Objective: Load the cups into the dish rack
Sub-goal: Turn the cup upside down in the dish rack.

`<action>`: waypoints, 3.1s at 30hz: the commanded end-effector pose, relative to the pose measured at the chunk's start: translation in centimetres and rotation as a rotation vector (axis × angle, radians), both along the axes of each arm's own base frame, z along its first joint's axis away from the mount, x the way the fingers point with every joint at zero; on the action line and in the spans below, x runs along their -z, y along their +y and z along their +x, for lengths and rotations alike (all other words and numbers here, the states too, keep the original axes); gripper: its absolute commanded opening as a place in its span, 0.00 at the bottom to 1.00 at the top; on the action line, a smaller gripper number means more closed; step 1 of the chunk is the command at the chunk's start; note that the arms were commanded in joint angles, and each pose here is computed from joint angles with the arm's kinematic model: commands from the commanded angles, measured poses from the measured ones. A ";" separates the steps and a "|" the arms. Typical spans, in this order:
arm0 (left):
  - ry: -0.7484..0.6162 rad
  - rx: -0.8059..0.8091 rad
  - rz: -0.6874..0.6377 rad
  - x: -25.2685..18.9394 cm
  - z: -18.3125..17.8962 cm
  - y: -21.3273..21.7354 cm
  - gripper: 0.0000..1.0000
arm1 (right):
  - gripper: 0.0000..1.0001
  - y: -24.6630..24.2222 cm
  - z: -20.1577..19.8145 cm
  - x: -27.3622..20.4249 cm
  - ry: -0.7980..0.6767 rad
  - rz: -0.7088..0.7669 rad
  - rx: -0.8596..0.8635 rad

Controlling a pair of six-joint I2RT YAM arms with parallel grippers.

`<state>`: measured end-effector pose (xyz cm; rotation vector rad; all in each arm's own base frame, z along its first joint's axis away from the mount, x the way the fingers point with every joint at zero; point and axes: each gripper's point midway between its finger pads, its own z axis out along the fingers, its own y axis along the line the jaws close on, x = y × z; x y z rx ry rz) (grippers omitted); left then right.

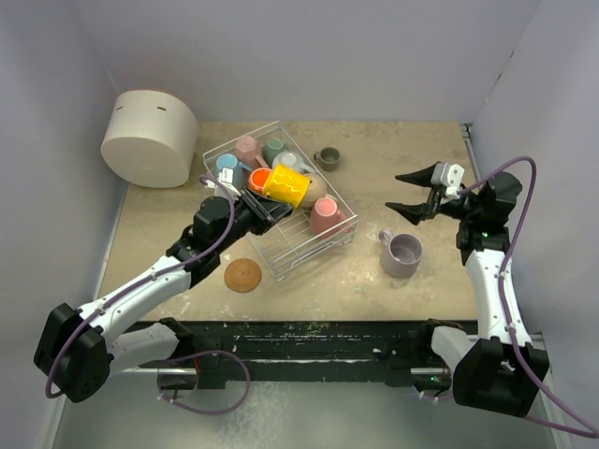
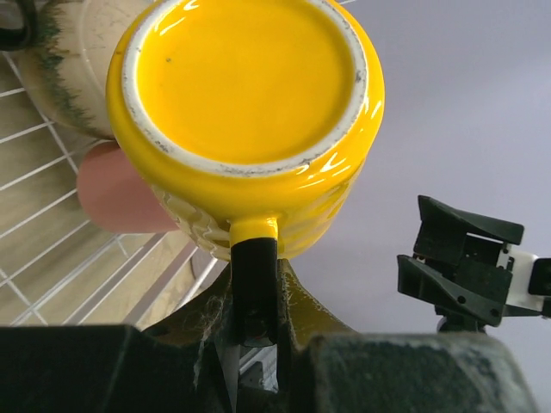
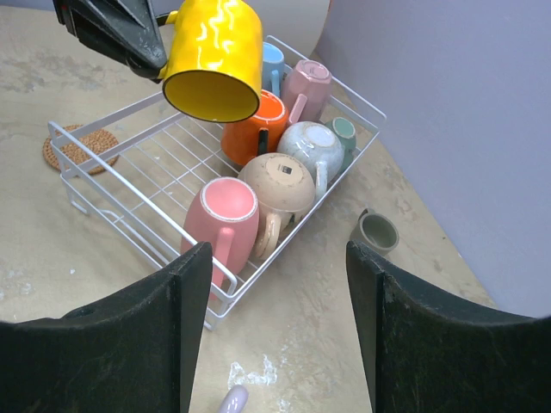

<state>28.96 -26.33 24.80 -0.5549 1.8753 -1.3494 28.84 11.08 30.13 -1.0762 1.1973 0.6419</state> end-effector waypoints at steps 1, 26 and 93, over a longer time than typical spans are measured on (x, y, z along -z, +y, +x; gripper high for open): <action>-0.126 -0.036 0.021 -2.9 0.3 1.3 0.00 | 0.66 0.0 0.1 -1.1 -0.042 -0.012 -0.004; -0.057 -0.188 0.529 2.2 2.8 6.0 0.00 | 0.66 -0.1 0.3 -0.9 -0.040 -0.012 0.002; 0.148 -0.372 0.964 12.1 4.3 -2.7 0.22 | 0.66 -0.1 0.3 -0.9 -0.040 -0.014 0.002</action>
